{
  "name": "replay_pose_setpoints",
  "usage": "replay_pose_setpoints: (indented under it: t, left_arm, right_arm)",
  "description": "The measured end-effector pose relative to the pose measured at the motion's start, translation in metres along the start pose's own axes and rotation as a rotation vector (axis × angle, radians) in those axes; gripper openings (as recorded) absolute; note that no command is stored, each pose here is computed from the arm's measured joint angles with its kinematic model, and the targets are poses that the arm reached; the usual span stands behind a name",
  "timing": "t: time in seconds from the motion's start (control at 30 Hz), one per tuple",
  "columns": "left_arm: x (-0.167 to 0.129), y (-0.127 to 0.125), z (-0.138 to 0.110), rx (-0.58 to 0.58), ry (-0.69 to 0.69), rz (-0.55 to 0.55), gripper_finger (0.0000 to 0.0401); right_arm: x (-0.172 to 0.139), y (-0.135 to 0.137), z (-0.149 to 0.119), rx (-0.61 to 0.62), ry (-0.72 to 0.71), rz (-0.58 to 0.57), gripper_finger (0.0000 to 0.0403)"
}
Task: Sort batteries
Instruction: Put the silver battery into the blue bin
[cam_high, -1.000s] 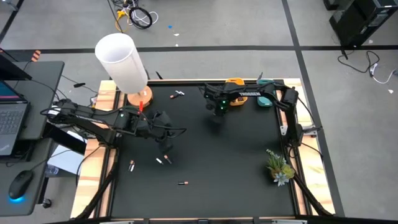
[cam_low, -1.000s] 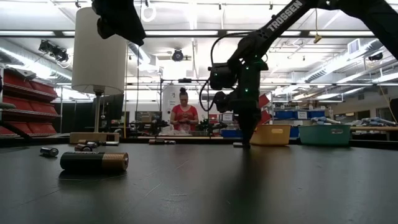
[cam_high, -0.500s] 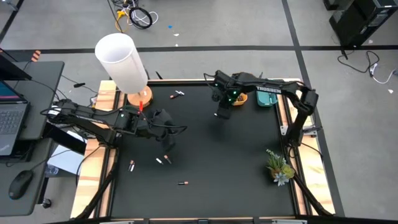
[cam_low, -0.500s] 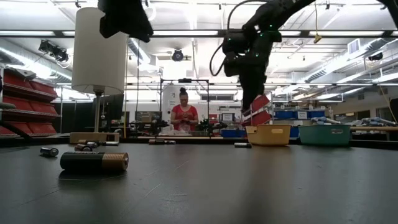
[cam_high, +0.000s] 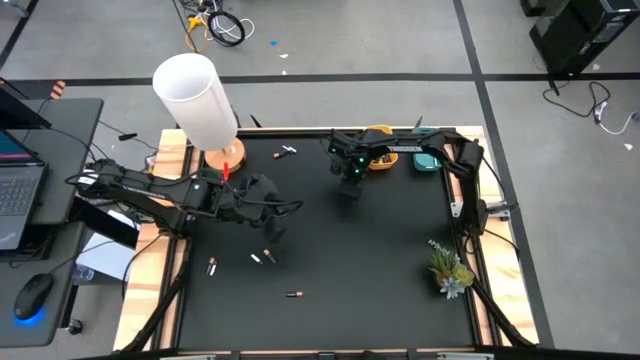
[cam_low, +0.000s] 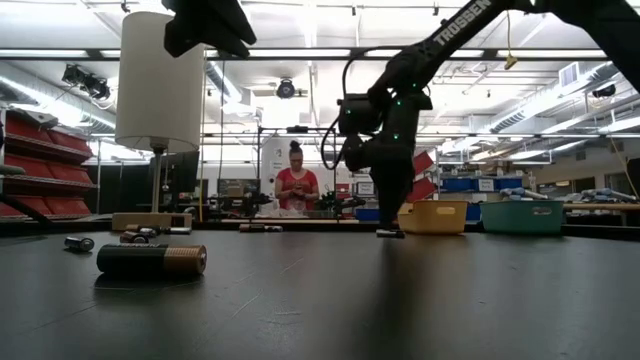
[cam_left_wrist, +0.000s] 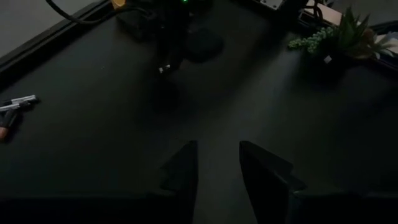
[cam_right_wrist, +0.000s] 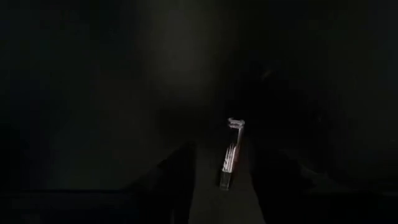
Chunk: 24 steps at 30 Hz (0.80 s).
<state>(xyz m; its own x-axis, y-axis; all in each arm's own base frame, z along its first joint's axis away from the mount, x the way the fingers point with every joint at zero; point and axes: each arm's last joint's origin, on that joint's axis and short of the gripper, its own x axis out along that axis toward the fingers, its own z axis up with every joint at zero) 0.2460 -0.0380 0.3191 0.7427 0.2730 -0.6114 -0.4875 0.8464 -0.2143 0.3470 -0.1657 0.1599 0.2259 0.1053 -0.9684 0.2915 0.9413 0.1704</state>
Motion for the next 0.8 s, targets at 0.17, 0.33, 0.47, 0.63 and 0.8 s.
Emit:
replay_pose_setpoints:
  t: [0.17,0.33,0.47,0.63,0.8]
  left_arm:
    - [0.000,0.000,0.000,0.002,0.000,0.000,0.0131]
    - [0.000,0.000,0.000,0.003,-0.001,0.002,0.0131]
    - [0.000,0.000,0.000,0.006,-0.001,0.002,0.0131]
    - [0.000,0.000,0.000,0.005,-0.001,0.002,0.0131]
    - [0.000,0.000,0.000,-0.001,-0.001,0.002,0.0131]
  right_arm:
    - [0.000,-0.001,0.001,-0.008,-0.009,-0.022,0.0147]
    - [0.012,0.004,-0.003,-0.029,-0.021,-0.048,0.0137]
    - [0.022,0.007,-0.011,-0.041,-0.028,-0.072,0.0127]
    - [0.026,0.007,-0.014,-0.050,-0.020,-0.094,0.0085]
    - [0.027,0.010,-0.014,-0.108,-0.020,-0.090,0.0018]
